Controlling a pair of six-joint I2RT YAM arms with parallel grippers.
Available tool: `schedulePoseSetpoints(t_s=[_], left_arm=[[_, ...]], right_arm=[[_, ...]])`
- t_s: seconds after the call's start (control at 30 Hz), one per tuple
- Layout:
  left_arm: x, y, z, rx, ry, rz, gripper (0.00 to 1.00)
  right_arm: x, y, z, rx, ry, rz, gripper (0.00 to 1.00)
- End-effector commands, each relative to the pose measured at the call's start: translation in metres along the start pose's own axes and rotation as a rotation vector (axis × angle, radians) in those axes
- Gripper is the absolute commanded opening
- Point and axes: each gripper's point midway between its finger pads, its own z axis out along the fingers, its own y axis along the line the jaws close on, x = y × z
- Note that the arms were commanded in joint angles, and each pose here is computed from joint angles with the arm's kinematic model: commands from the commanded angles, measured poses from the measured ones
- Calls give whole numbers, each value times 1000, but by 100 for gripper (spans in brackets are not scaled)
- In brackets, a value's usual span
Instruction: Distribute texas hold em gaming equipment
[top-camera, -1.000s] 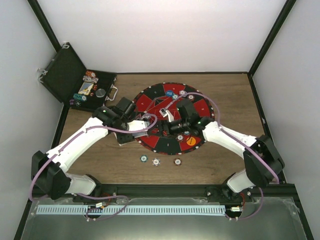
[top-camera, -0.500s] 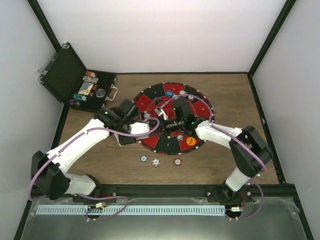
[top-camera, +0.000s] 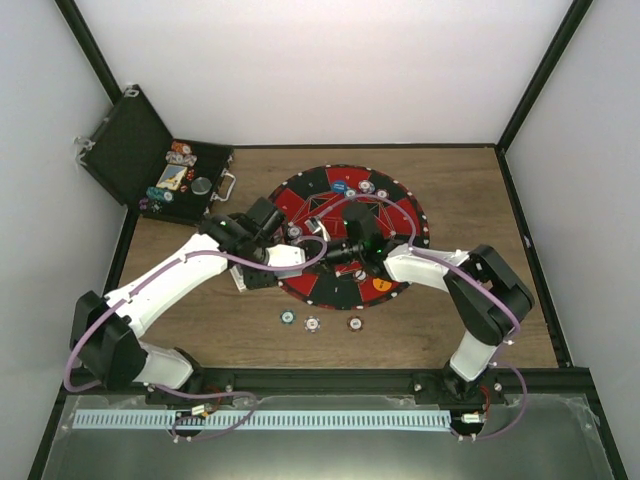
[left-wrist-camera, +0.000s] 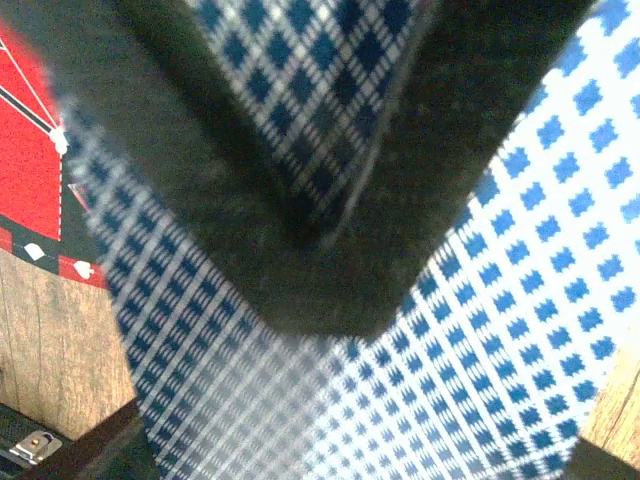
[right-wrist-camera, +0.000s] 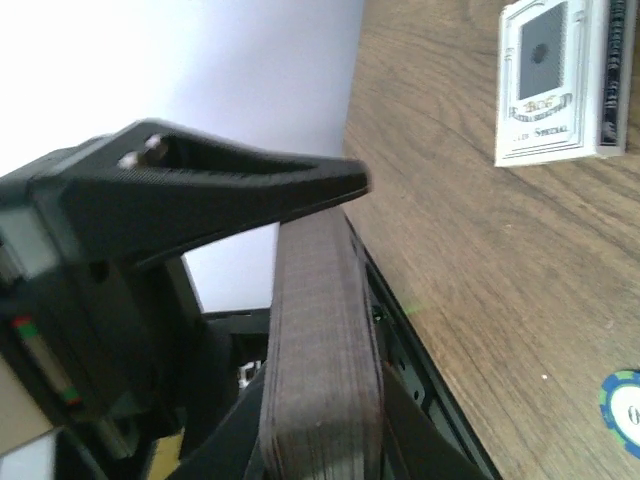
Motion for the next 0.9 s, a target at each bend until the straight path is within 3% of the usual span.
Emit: schedulePoseSetpoints(t_s=[0.0, 0.23, 0.47, 0.67, 0.87], left_arm=[[-33, 15, -6, -41, -122, -18, 96], [-45, 11, -29, 51, -266, -93, 100], [-37, 2, -50, 189, -414, -164, 100], [-39, 11, -72, 109, -511, -164, 100], [-34, 11, -76, 97, -509, -160, 100]], right_arm=[[11, 41, 2, -111, 44, -116, 11], [14, 49, -5, -121, 47, -123, 1], [11, 59, -21, -122, 30, -155, 1], [12, 61, -32, -99, 9, -179, 1], [14, 55, -34, -86, 13, -172, 1]])
